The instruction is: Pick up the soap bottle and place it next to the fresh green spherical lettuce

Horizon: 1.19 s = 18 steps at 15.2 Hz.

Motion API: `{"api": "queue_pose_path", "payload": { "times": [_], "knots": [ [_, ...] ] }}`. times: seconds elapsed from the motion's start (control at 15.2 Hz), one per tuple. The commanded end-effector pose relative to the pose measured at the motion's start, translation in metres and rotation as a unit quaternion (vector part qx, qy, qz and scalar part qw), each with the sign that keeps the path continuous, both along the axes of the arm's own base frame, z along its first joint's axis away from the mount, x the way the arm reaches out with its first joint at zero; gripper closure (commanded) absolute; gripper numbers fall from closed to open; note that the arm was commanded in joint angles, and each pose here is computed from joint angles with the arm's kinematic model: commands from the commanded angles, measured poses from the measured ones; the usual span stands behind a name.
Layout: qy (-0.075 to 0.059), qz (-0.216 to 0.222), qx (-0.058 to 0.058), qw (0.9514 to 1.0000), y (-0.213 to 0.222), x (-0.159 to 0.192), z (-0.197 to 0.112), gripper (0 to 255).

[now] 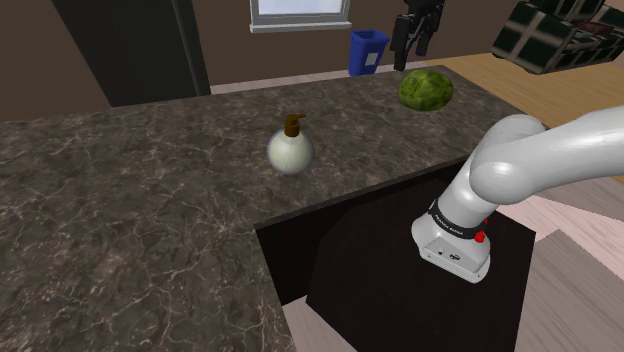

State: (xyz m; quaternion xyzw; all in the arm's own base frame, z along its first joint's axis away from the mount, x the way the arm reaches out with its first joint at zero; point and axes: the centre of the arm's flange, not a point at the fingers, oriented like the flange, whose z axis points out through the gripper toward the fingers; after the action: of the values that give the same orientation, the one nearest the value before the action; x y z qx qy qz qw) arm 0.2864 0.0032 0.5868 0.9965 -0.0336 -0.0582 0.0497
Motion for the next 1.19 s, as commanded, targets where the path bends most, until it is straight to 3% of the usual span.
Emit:
{"api": "queue_pose_path", "payload": {
  "times": [0.0,1.12],
  "knots": [
    [0.000,0.000,0.000,1.0000,0.000,0.000,0.000,0],
    [-0.045,-0.024,0.028,0.9983,0.141,0.122,-0.095,0]
  ]
}}
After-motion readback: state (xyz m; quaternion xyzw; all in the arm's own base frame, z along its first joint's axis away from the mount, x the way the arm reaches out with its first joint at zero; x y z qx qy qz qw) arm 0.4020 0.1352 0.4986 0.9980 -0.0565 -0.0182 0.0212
